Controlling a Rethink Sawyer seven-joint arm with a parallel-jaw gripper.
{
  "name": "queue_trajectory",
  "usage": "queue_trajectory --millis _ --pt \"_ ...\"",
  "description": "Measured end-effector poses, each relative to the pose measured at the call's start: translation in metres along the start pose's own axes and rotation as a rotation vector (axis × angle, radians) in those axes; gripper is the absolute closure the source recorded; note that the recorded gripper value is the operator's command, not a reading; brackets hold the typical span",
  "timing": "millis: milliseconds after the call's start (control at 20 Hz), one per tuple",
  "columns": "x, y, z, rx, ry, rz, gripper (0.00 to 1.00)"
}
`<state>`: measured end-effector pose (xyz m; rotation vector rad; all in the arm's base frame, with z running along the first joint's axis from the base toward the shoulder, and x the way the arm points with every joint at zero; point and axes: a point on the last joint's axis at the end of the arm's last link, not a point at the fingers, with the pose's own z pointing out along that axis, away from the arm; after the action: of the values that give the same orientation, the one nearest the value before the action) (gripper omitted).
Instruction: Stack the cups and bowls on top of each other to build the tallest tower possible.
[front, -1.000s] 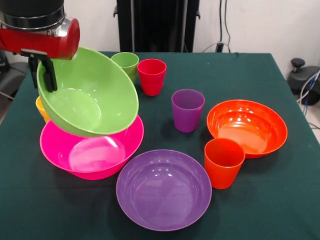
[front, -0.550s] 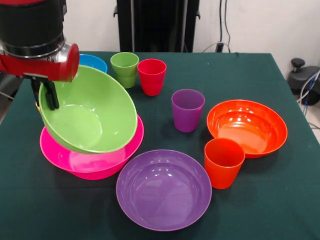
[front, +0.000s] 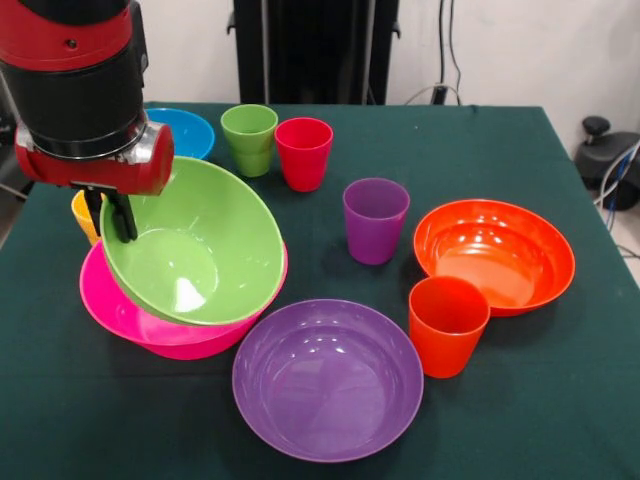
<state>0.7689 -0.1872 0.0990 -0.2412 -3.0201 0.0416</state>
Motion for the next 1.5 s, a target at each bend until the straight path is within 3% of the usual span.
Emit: queue_trajectory --millis 850,900,1500 --pt "-0.0022 -0.0002 -0.0002 0.005 -0.018 0.0 1.0" --pt "-0.0025 -0.0002 -0.0005 0.005 -0.019 0.0 0.0" --pt "-0.0024 -0.0002 -0.0004 0.005 -0.019 0.0 0.0"
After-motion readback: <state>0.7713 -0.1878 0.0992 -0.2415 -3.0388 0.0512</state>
